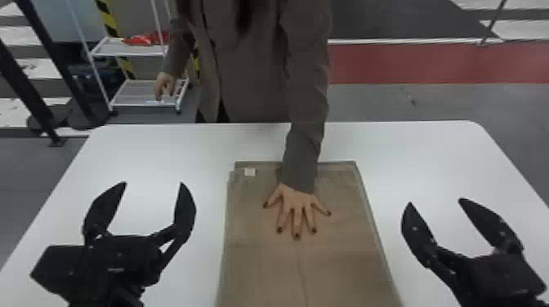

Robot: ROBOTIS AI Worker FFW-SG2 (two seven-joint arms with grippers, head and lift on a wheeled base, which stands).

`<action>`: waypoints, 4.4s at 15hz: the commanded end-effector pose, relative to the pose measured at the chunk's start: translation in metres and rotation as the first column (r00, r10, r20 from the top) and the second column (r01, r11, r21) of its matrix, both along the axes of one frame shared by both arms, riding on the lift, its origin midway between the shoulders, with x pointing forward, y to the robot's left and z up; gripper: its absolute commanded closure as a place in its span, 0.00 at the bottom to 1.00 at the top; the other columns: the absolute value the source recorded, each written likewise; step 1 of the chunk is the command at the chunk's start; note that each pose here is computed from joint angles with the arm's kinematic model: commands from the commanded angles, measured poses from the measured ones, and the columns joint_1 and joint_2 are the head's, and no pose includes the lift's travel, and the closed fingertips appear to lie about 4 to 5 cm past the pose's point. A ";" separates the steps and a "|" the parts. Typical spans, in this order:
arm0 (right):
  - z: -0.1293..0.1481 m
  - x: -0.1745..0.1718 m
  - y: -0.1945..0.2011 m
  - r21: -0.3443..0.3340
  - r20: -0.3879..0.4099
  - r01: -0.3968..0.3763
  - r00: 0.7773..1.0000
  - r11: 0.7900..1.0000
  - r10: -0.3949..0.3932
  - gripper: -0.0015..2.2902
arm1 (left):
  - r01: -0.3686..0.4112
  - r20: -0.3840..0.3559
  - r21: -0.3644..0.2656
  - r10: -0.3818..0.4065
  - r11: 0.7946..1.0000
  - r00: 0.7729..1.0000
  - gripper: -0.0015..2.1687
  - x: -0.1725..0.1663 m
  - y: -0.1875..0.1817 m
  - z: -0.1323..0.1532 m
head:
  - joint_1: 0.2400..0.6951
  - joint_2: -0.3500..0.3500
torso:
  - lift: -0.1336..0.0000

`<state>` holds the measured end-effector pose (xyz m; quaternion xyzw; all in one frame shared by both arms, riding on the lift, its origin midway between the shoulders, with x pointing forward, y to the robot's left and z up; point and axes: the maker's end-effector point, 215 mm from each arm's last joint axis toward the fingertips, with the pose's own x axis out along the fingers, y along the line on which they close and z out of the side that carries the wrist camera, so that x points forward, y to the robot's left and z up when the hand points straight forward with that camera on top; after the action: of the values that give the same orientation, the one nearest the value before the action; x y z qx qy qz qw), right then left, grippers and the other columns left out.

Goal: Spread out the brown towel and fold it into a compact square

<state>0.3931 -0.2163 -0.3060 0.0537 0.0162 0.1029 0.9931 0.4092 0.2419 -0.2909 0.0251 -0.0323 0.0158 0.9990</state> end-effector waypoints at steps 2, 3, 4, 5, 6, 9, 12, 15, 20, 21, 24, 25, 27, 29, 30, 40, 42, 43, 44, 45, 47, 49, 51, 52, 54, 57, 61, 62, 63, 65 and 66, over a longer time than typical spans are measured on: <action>0.001 0.000 0.000 0.000 0.002 0.000 1.000 1.000 0.000 0.04 | 0.006 -0.006 -0.001 -0.006 1.000 1.000 0.03 0.000 -0.002 -0.003 | 1.00 0.55 | 0.10; 0.001 0.000 0.001 0.001 0.002 -0.001 1.000 1.000 0.001 0.04 | 0.006 -0.005 -0.001 -0.006 1.000 1.000 0.03 0.000 -0.002 -0.003 | 1.00 0.55 | 0.10; 0.001 0.000 0.001 0.001 0.004 -0.001 1.000 1.000 0.001 0.04 | 0.010 -0.005 -0.001 -0.010 1.000 1.000 0.03 0.000 -0.003 -0.003 | 1.00 0.55 | 0.10; 0.000 0.000 0.000 0.000 0.002 0.000 1.000 1.000 0.000 0.04 | 0.020 -0.007 0.001 -0.020 1.000 1.000 0.04 0.001 -0.005 -0.004 | 1.00 0.55 | 0.10; 0.001 0.001 0.001 0.001 0.004 -0.001 1.000 1.000 0.001 0.04 | 0.040 -0.019 -0.002 -0.040 0.999 0.999 0.05 0.004 -0.009 -0.012 | 1.00 0.55 | 0.10; -0.003 0.005 0.004 -0.003 -0.003 -0.009 1.000 1.000 0.009 0.04 | 0.114 -0.055 -0.028 -0.116 0.993 0.992 0.12 0.029 -0.025 -0.039 | 1.00 0.53 | 0.10; -0.008 0.011 0.012 -0.010 -0.013 -0.035 0.999 0.999 0.035 0.04 | 0.200 -0.263 -0.139 -0.231 0.970 0.937 0.12 0.070 -0.044 -0.096 | 1.00 0.50 | 0.10; -0.014 0.014 0.017 -0.010 -0.023 -0.050 0.998 0.999 0.050 0.04 | 0.238 -0.283 -0.158 -0.275 0.958 0.919 0.14 0.112 -0.055 -0.105 | 1.00 0.49 | 0.10; -0.026 0.024 0.022 -0.012 -0.039 -0.076 0.996 0.997 0.076 0.04 | 0.258 -0.404 -0.199 -0.319 0.945 0.857 0.21 0.129 -0.058 -0.148 | 1.00 0.48 | 0.10; -0.029 0.025 0.024 -0.008 -0.044 -0.080 0.996 0.997 0.080 0.04 | 0.268 -0.408 -0.215 -0.335 0.939 0.849 0.21 0.129 -0.060 -0.151 | 1.00 0.48 | 0.10; -0.031 0.029 0.030 -0.006 -0.043 -0.089 0.995 0.996 0.089 0.04 | 0.294 -0.423 -0.274 -0.389 0.916 0.818 0.21 0.123 -0.074 -0.161 | 1.00 0.48 | 0.10; -0.031 0.029 0.032 -0.006 -0.044 -0.091 0.995 0.996 0.091 0.04 | 0.296 -0.429 -0.275 -0.392 0.915 0.814 0.21 0.122 -0.076 -0.164 | 1.00 0.47 | 0.10; -0.034 0.030 0.032 -0.005 -0.050 -0.093 0.994 0.996 0.092 0.04 | 0.296 -0.441 -0.278 -0.396 0.914 0.806 0.21 0.122 -0.078 -0.171 | 1.00 0.47 | 0.10; -0.038 0.032 0.031 -0.005 -0.062 -0.093 0.994 0.996 0.093 0.04 | 0.295 -0.452 -0.281 -0.397 0.913 0.799 0.21 0.124 -0.077 -0.178 | 1.00 0.47 | 0.10; -0.038 0.033 0.031 -0.008 -0.062 -0.096 0.993 0.995 0.095 0.04 | 0.297 -0.455 -0.282 -0.400 0.912 0.796 0.21 0.125 -0.078 -0.180 | 1.00 0.47 | 0.10; -0.047 0.040 0.031 0.005 -0.088 -0.095 0.992 0.995 0.096 0.04 | 0.279 -0.449 -0.254 -0.369 0.926 0.814 0.50 0.126 -0.071 -0.173 | 1.00 0.47 | 0.10; -0.045 0.040 0.031 0.004 -0.085 -0.096 0.992 0.995 0.096 0.04 | 0.303 -0.411 -0.246 -0.382 0.921 0.828 0.50 0.119 -0.079 -0.151 | 1.00 0.48 | 0.10; -0.045 0.040 0.032 0.006 -0.086 -0.097 0.992 0.995 0.097 0.04 | 0.325 -0.388 -0.241 -0.397 0.915 0.831 0.50 0.112 -0.088 -0.136 | 1.00 0.47 | 0.10; -0.044 0.040 0.032 0.006 -0.086 -0.096 0.992 0.995 0.097 0.04 | 0.346 -0.366 -0.238 -0.414 0.907 0.834 0.50 0.103 -0.098 -0.121 | 1.00 0.47 | 0.10; -0.043 0.039 0.031 0.005 -0.089 -0.092 0.992 0.996 0.092 0.04 | 0.369 -0.352 -0.238 -0.434 0.899 0.830 0.50 0.094 -0.109 -0.108 | 1.00 0.46 | 0.10; -0.039 0.040 0.026 0.001 -0.079 -0.075 0.994 0.997 0.075 0.04 | 0.427 -0.320 -0.219 -0.478 0.877 0.818 0.50 0.070 -0.136 -0.083 | 1.00 0.43 | 0.10; -0.036 0.040 0.009 0.004 -0.069 -0.039 0.997 0.999 0.040 0.04 | 0.469 -0.325 -0.173 -0.499 0.866 0.803 0.50 0.051 -0.157 -0.077 | 1.00 0.36 | 0.10; -0.036 0.040 -0.013 0.013 -0.070 0.005 0.998 1.000 -0.004 0.04 | 0.522 -0.340 -0.170 -0.547 0.836 0.765 0.50 0.024 -0.186 -0.082 | 1.00 0.31 | 0.10; -0.038 0.041 -0.025 0.020 -0.080 0.043 0.996 0.999 -0.041 0.04 | 0.552 -0.352 -0.162 -0.570 0.818 0.742 0.50 0.012 -0.200 -0.087 | 1.00 0.28 | 0.10; -0.043 0.041 -0.044 0.027 -0.101 0.105 0.990 0.994 -0.102 0.04 | 0.584 -0.389 -0.153 -0.592 0.797 0.706 0.35 -0.007 -0.223 -0.105 | 1.00 0.19 | 0.10; -0.050 0.040 -0.052 0.022 -0.121 0.135 0.984 0.991 -0.131 0.04 | 0.610 -0.439 -0.182 -0.619 0.771 0.652 0.08 -0.033 -0.241 -0.135 | 1.00 0.04 | 0.10; -0.053 0.040 -0.053 0.033 -0.127 0.139 0.983 0.990 -0.134 0.04 | 0.591 -0.449 -0.166 -0.594 0.790 0.667 0.07 -0.035 -0.221 -0.139 | 1.00 0.00 | 0.10; -0.054 0.040 -0.052 0.034 -0.130 0.138 0.983 0.990 -0.133 0.04 | 0.568 -0.438 -0.159 -0.573 0.808 0.693 0.07 -0.029 -0.205 -0.133 | 1.00 0.00 | 0.10; -0.056 0.039 -0.051 0.036 -0.137 0.135 0.982 0.990 -0.128 0.04 | 0.540 -0.417 -0.153 -0.550 0.827 0.724 0.07 -0.021 -0.187 -0.124 | 1.00 0.00 | 0.10; -0.063 0.037 -0.038 0.045 -0.155 0.100 0.984 0.994 -0.091 0.04 | 0.470 -0.343 -0.146 -0.490 0.871 0.801 0.07 -0.001 -0.146 -0.100 | 1.00 0.05 | 0.10; -0.066 0.036 -0.026 0.057 -0.155 0.054 0.987 0.997 -0.045 0.04 | 0.417 -0.283 -0.130 -0.437 0.900 0.854 0.07 0.011 -0.124 -0.082 | 1.00 0.12 | 0.10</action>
<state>0.4306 -0.2538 -0.3675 0.0880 0.0845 0.0560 0.9910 0.4053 0.0875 -0.3978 -0.0031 0.1616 -0.2442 0.9562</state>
